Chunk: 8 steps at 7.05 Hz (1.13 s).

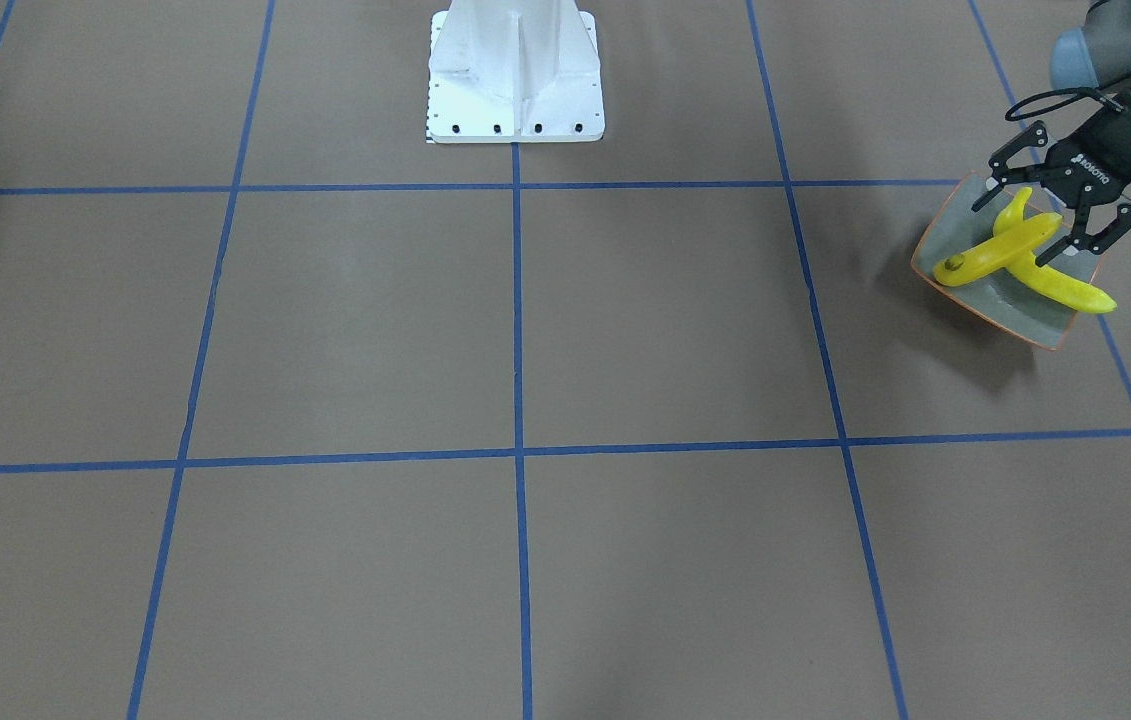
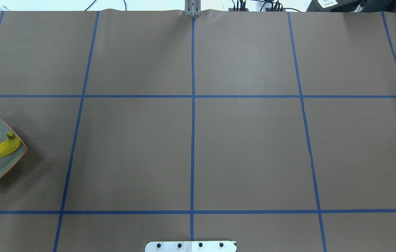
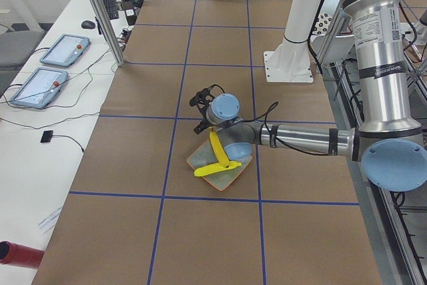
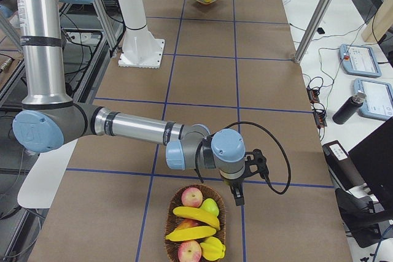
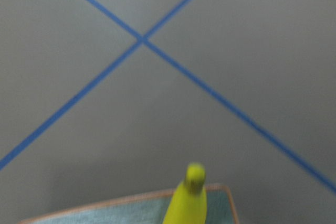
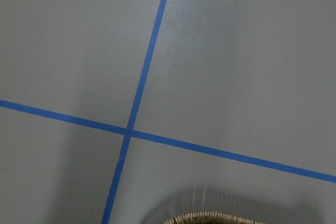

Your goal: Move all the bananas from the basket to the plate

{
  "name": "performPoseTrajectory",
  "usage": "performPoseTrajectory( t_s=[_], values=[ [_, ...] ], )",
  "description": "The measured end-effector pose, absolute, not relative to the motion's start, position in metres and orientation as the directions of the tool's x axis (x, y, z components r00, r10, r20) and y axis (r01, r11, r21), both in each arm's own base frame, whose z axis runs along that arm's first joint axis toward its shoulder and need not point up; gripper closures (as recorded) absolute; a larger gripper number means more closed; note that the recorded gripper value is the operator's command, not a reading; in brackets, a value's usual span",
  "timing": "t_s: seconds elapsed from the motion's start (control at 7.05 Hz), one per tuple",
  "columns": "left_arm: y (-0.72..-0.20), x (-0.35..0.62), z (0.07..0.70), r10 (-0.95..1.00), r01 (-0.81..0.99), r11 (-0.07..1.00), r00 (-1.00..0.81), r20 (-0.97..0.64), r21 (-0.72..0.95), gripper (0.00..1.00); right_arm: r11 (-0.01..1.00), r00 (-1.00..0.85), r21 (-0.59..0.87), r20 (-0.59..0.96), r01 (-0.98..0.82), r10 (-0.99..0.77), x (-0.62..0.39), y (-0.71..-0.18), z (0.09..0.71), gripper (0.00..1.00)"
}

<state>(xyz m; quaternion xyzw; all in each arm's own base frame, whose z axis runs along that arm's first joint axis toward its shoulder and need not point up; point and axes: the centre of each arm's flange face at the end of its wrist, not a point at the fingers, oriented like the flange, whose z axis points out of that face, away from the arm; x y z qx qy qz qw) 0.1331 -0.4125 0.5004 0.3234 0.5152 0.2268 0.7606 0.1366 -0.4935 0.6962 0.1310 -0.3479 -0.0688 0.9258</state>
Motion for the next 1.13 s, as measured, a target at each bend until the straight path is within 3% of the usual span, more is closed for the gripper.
performPoseTrajectory(
  t_s=[0.71,0.85,1.13],
  values=[
    [-0.444,0.145,0.457,0.644,0.05,0.714,0.347,-0.682,0.699,0.0,0.981,0.74,0.193,0.657,0.02,-0.144,0.148,-0.366,0.812,0.02],
    [-0.444,0.145,0.457,0.644,0.05,0.713,0.347,-0.681,0.699,0.0,0.978,0.755,0.207,0.636,0.027,-0.156,0.143,-0.338,0.829,0.11],
    [-0.445,0.145,0.457,0.644,0.051,0.712,0.349,-0.681,0.7,0.0,0.977,0.781,0.207,0.602,0.05,-0.167,0.141,-0.315,0.853,0.17]
  ],
)
